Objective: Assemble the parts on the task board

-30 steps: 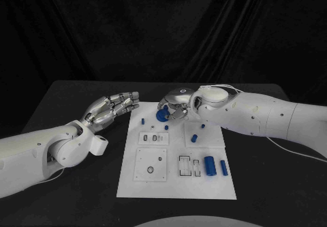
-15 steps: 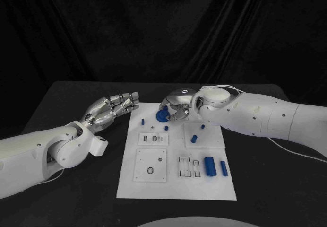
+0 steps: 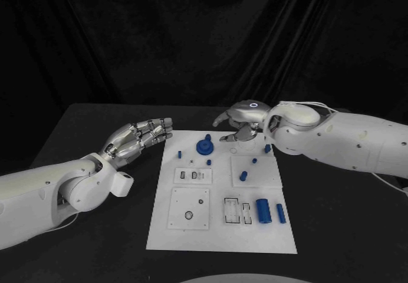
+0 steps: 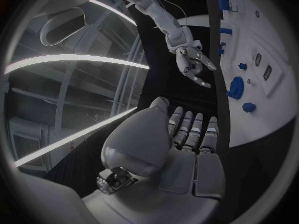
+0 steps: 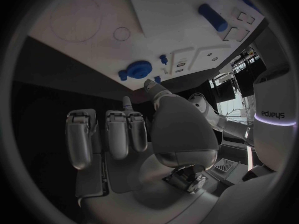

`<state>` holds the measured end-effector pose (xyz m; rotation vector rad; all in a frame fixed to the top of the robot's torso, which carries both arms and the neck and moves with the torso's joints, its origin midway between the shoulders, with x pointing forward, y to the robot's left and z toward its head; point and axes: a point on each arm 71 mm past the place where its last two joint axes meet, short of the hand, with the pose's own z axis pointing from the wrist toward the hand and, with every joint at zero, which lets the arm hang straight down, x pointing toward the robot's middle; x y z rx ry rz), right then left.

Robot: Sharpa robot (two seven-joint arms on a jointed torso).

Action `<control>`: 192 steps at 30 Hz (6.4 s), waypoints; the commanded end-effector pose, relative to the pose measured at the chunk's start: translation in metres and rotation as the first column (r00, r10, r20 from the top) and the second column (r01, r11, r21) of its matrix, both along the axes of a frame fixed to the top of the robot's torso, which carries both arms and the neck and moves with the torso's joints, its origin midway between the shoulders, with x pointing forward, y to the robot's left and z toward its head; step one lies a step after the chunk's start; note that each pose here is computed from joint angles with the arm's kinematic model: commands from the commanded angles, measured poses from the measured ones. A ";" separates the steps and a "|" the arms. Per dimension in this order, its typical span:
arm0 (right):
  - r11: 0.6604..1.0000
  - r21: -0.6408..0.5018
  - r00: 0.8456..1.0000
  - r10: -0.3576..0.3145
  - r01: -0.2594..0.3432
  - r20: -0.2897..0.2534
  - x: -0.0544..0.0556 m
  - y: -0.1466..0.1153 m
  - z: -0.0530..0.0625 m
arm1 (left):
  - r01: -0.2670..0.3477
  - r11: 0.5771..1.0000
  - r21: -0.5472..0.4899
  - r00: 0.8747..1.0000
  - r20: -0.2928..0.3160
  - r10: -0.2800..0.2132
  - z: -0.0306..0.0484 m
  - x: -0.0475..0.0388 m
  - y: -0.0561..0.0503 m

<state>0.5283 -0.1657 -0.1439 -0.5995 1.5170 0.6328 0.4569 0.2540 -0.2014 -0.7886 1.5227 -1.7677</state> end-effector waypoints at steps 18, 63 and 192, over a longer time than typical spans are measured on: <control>0.965 0.037 0.965 -0.261 0.261 0.000 -0.043 -0.120 0.006 | 0.022 1.000 -0.006 1.000 0.003 -0.022 0.0005 -0.0008 -0.004; 0.941 0.040 0.941 -0.334 0.336 -0.061 -0.045 -0.147 -0.060 | 0.031 1.000 -0.004 0.999 -0.015 -0.031 -0.0016 -0.0020 0.001; 0.993 0.114 0.974 -0.012 0.039 -0.227 -0.065 0.048 -0.088 | 0.063 0.998 0.007 0.997 -0.051 -0.063 -0.0059 -0.0002 -0.006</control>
